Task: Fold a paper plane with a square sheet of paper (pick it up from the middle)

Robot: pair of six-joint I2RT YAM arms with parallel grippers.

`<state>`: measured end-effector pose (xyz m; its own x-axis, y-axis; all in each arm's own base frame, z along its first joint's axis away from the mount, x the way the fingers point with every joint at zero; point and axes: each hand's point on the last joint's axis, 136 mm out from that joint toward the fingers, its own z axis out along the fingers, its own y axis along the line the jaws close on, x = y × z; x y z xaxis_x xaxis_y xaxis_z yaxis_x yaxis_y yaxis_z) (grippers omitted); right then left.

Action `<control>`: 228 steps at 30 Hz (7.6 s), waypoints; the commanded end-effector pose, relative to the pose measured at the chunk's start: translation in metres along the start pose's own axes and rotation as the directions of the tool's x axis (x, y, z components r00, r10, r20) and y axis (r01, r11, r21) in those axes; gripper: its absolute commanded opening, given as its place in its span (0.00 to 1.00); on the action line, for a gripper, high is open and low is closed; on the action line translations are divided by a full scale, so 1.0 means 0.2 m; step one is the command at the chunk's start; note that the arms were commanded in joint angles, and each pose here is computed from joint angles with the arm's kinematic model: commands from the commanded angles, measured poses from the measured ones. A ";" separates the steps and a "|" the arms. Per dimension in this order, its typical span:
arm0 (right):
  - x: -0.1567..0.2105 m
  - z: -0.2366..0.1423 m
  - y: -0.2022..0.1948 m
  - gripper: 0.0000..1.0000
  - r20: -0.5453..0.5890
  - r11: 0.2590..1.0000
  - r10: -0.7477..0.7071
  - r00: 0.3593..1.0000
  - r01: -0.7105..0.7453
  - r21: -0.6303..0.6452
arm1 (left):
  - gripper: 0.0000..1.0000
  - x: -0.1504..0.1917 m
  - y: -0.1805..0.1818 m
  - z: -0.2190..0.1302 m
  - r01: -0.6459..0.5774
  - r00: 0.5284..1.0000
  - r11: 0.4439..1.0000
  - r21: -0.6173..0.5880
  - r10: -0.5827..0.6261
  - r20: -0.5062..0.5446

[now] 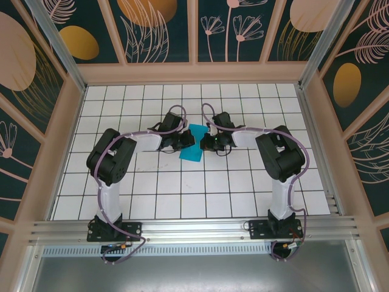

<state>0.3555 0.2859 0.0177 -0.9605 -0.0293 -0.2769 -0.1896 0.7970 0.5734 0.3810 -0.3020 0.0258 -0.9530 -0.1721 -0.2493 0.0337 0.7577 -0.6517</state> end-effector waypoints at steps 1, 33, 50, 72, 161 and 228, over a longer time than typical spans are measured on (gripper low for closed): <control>0.14 0.06 -0.18 0.10 -0.091 0.991 0.048 0.995 -0.036 0.129 | 0.06 -0.02 0.05 0.01 -0.015 1.000 0.999 -0.037 0.015 0.003; 0.18 -0.07 0.25 0.11 -0.070 0.993 -0.102 0.992 0.098 -0.065 | 0.04 0.13 0.26 0.07 0.055 0.996 0.996 -0.075 -0.060 -0.067; 0.28 0.01 0.14 0.11 -0.158 0.996 -0.086 0.984 0.090 0.019 | 0.04 0.14 0.26 0.07 0.058 0.996 0.996 -0.071 -0.063 -0.069; 0.44 -0.01 0.02 0.10 -0.272 0.986 -0.129 0.954 0.153 0.069 | 0.04 0.14 0.31 0.07 0.073 0.995 0.990 -0.120 -0.081 -0.066; 0.34 0.06 -0.01 0.02 -0.185 0.995 -0.062 0.981 0.074 0.061 | 0.04 0.08 -0.13 -0.15 -0.009 1.000 0.984 0.178 0.010 -0.007; 0.55 0.03 -0.13 0.01 -0.295 0.992 -0.017 0.955 0.053 0.114 | 0.04 -0.24 0.13 -0.26 -0.008 0.991 1.000 -0.002 0.008 0.134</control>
<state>0.2988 0.3038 0.0148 -0.9435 -0.2161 -0.2510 -0.3243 0.7568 0.5675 0.4245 -0.2253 0.0316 -0.9059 -0.2557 -0.3375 -0.0150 0.8160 -0.5779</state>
